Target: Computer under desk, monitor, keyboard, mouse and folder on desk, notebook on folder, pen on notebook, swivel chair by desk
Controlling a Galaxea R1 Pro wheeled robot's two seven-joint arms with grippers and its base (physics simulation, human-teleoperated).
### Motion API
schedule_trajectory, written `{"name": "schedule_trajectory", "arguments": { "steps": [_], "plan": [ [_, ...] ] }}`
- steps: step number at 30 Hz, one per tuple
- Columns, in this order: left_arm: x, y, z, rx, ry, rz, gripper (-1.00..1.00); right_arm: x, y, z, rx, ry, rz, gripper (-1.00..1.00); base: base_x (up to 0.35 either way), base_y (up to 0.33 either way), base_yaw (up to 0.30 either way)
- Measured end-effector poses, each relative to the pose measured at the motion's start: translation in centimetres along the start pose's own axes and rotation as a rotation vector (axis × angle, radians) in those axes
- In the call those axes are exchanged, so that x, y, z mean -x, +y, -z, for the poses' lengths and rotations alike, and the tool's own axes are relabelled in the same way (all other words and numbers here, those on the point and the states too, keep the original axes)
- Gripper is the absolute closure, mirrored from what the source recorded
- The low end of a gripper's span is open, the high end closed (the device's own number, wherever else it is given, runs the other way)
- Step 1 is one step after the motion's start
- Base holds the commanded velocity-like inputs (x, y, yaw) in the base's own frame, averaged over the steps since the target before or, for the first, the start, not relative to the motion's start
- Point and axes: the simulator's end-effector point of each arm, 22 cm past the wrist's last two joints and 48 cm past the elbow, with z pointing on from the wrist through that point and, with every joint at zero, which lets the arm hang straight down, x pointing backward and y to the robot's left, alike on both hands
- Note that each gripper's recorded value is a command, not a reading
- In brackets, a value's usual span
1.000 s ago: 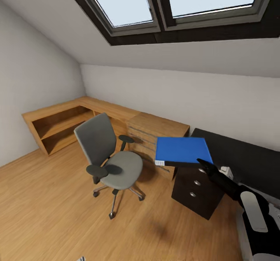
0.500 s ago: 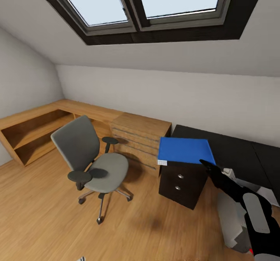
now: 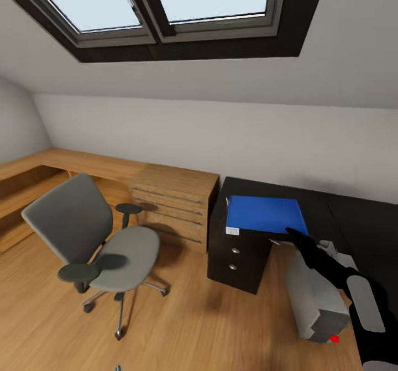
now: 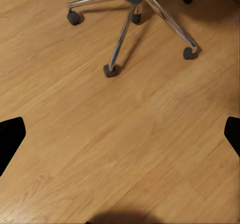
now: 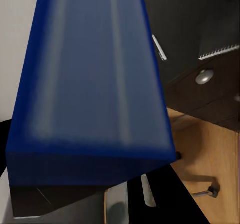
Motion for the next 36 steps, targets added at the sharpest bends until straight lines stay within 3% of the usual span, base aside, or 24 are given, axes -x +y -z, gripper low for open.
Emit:
{"name": "schedule_trajectory", "arguments": {
  "steps": [28,36],
  "plan": [
    [0.0,0.1,-0.1,-0.005,0.000,-0.013,-1.00,-0.3,-0.5,-0.1,-0.008,0.006,-0.009,1.00,0.029,0.000,-0.300],
    [1.2,4.1,-0.9,0.037,-0.018,-0.042,-1.00,-0.3,-0.5,-0.1,-0.009,0.006,-0.008,1.00,0.000,0.000,-0.300]
  ]
}}
